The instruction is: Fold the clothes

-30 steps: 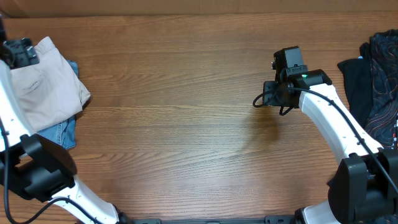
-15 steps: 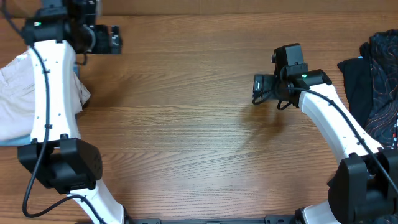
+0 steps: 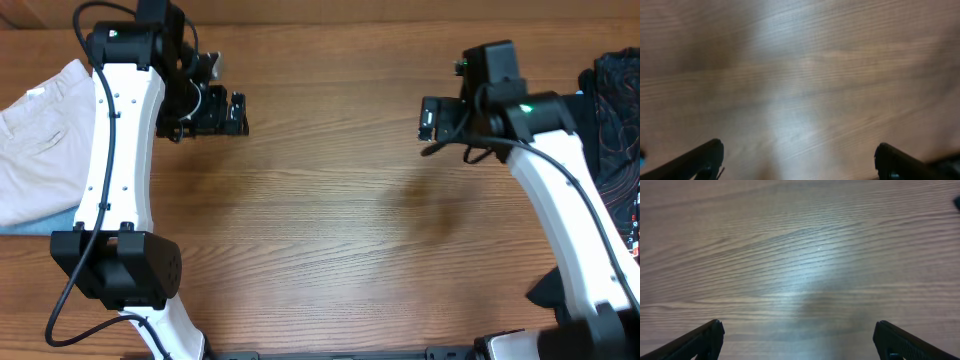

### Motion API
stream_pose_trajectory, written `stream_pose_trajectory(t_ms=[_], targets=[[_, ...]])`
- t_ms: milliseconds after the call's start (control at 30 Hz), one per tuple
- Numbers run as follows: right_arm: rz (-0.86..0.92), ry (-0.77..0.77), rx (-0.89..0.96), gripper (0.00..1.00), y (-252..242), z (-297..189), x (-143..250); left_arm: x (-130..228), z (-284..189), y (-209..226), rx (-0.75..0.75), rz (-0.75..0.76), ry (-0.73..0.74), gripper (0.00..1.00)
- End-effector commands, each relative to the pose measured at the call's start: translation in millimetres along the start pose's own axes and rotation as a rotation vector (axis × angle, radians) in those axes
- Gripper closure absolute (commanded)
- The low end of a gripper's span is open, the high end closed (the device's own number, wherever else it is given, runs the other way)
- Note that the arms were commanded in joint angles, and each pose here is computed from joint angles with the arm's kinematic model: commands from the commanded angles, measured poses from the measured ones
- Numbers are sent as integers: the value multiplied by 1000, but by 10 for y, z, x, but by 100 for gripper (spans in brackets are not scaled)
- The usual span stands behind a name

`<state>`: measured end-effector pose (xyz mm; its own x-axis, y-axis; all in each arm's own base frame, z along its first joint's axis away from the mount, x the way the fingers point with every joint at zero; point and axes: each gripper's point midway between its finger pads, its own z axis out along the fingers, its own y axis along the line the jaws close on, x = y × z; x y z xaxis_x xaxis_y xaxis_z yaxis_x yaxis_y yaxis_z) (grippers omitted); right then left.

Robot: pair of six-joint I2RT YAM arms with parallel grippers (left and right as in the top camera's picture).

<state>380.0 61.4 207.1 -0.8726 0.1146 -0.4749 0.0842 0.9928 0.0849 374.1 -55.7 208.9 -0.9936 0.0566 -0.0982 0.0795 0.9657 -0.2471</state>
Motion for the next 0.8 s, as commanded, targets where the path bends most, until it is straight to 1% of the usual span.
stream_pose_trajectory(t_ms=[0, 100, 167, 233, 367, 400, 433, 467, 533, 633, 767], targets=[[92, -40, -16, 0, -18, -393, 29, 209, -162, -83, -34, -25, 30, 2], [126, -7, -5, 0, -72, -533, 193, 265, -231, -72, -79, -34, 17, 2], [130, -1, -5, 0, -106, -651, 314, 319, -361, -149, -82, -11, -21, 2], [131, -16, -10, 0, -130, -732, 385, 394, -490, -215, -90, 12, -59, 2], [135, -88, -37, 0, -171, -896, 493, 588, -733, -258, -182, 41, -145, 2], [133, -127, -50, 0, -178, -948, 522, 635, -808, -269, -216, 50, -188, 2], [114, -181, -72, 0, -173, -1006, 558, 703, -912, -296, -258, 66, -264, 1], [92, -215, -86, 0, -164, -1036, 585, 742, -968, -319, -272, 79, -311, 1], [58, -286, -108, 0, -154, -1095, 640, 804, -1052, -387, -280, 117, -406, 0], [55, -376, -142, 0, -161, -1139, 749, 886, -1151, -418, -281, 148, -555, 0], [63, -428, -159, 0, -220, -1116, 919, 1036, -1174, -357, -272, 198, -710, 0]])
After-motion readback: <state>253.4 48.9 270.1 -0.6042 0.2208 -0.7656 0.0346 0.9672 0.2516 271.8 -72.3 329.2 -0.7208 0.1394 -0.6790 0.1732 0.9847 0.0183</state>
